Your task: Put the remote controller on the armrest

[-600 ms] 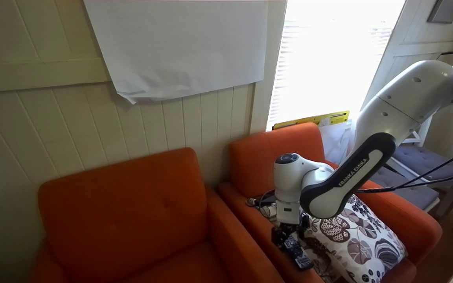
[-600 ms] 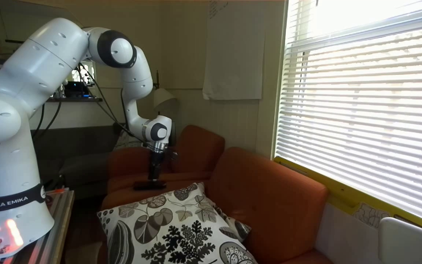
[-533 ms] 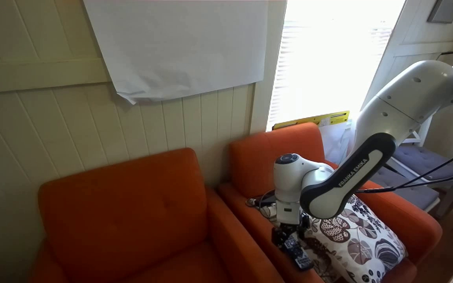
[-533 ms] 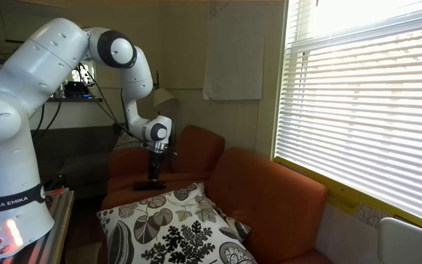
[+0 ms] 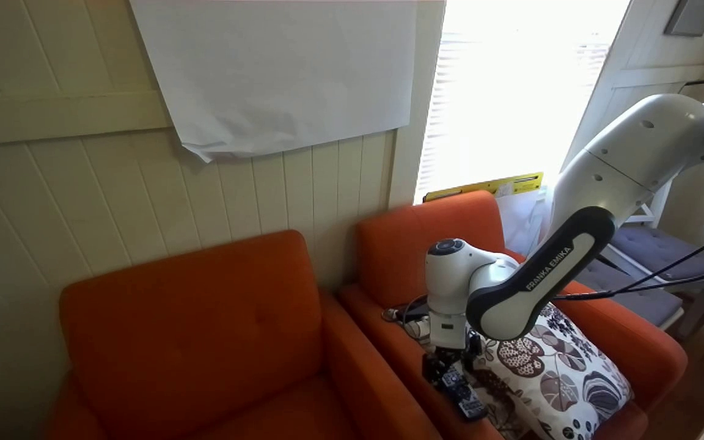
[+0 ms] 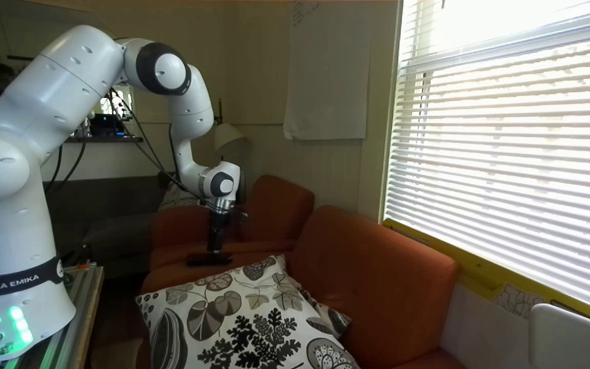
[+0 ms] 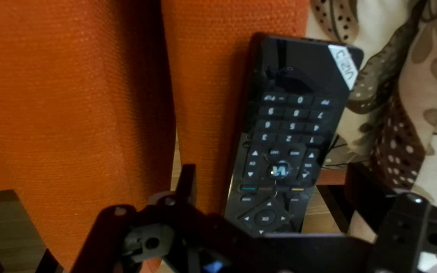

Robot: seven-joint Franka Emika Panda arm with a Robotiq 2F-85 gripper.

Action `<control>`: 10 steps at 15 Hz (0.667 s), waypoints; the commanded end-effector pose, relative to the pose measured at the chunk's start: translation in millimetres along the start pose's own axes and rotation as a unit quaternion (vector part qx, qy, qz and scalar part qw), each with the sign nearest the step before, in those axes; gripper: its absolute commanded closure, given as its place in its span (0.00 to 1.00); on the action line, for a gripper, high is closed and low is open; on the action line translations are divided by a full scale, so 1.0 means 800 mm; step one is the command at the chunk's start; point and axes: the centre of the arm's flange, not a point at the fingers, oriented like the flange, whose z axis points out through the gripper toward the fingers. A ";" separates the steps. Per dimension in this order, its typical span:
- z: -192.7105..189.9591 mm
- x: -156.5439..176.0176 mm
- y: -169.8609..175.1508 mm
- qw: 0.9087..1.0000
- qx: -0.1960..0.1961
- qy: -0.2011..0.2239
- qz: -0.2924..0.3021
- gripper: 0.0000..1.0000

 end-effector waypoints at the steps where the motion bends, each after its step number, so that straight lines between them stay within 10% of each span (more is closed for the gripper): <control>1: 0.000 0.000 0.000 1.000 0.000 0.000 0.000 0.00; 10: -0.019 0.026 0.037 0.999 -0.030 0.002 -0.040 0.00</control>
